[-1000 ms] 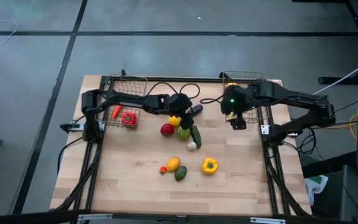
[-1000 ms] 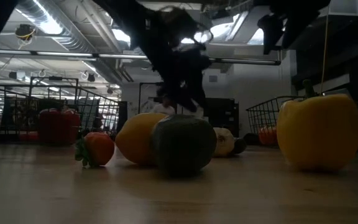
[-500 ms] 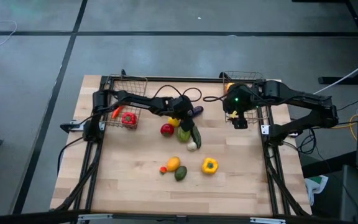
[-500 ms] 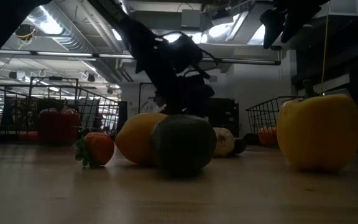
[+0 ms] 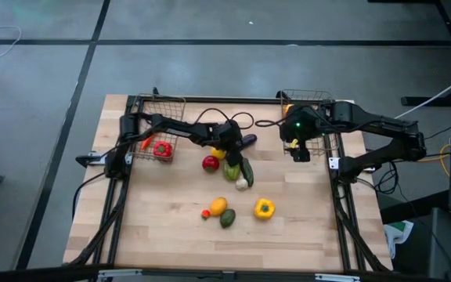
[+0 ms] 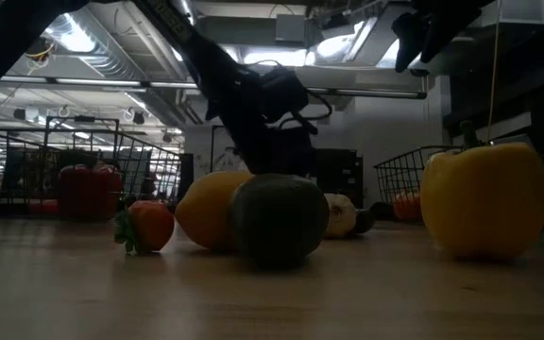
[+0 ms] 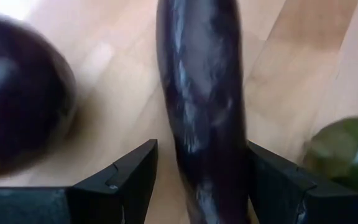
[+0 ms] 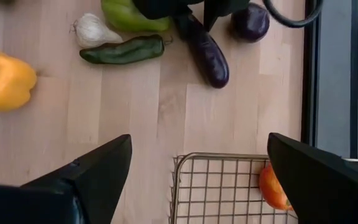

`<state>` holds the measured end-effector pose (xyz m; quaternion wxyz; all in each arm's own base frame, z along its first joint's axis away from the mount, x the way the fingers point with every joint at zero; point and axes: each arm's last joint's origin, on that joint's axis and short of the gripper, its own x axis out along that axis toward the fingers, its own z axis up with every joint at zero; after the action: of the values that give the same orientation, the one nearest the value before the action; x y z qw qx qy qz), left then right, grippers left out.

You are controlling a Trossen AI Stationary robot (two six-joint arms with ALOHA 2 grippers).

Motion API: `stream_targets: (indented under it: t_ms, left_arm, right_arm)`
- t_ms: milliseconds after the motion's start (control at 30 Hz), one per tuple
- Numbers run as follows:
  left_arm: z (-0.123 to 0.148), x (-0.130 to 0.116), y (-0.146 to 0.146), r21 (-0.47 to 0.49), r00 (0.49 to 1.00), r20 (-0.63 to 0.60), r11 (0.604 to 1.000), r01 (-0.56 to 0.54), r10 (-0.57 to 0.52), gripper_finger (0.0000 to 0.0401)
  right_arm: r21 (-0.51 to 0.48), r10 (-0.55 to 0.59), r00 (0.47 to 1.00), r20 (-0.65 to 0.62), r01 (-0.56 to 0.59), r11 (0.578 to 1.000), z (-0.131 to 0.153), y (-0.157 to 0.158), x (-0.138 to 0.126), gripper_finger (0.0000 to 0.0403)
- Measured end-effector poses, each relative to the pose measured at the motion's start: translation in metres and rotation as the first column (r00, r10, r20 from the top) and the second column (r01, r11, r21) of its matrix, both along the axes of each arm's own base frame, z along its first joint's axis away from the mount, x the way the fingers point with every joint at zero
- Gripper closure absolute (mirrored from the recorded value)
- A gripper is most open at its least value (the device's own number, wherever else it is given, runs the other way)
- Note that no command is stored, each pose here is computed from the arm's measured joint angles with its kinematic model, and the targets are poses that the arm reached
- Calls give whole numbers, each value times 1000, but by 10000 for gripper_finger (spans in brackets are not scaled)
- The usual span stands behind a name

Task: Sort produce into baskets
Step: Put the violet eggplant into the left gold wire basket

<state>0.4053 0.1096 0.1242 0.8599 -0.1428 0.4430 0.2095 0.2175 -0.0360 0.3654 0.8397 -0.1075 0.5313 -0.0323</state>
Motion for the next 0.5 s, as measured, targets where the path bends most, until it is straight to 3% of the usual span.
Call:
stream_targets:
  t_ms: [133,500]
  left_arm:
    - [-2,1,-1,6,1000,2,1000,10,-10,186]
    - [0,2,0,4,1000,12,1000,6,-6,276]
  right_arm:
    - [5,3,1000,12,-4,1000,0,0,1,31]
    - [4,3,1000,18,-3,1000,1,0,2,31]
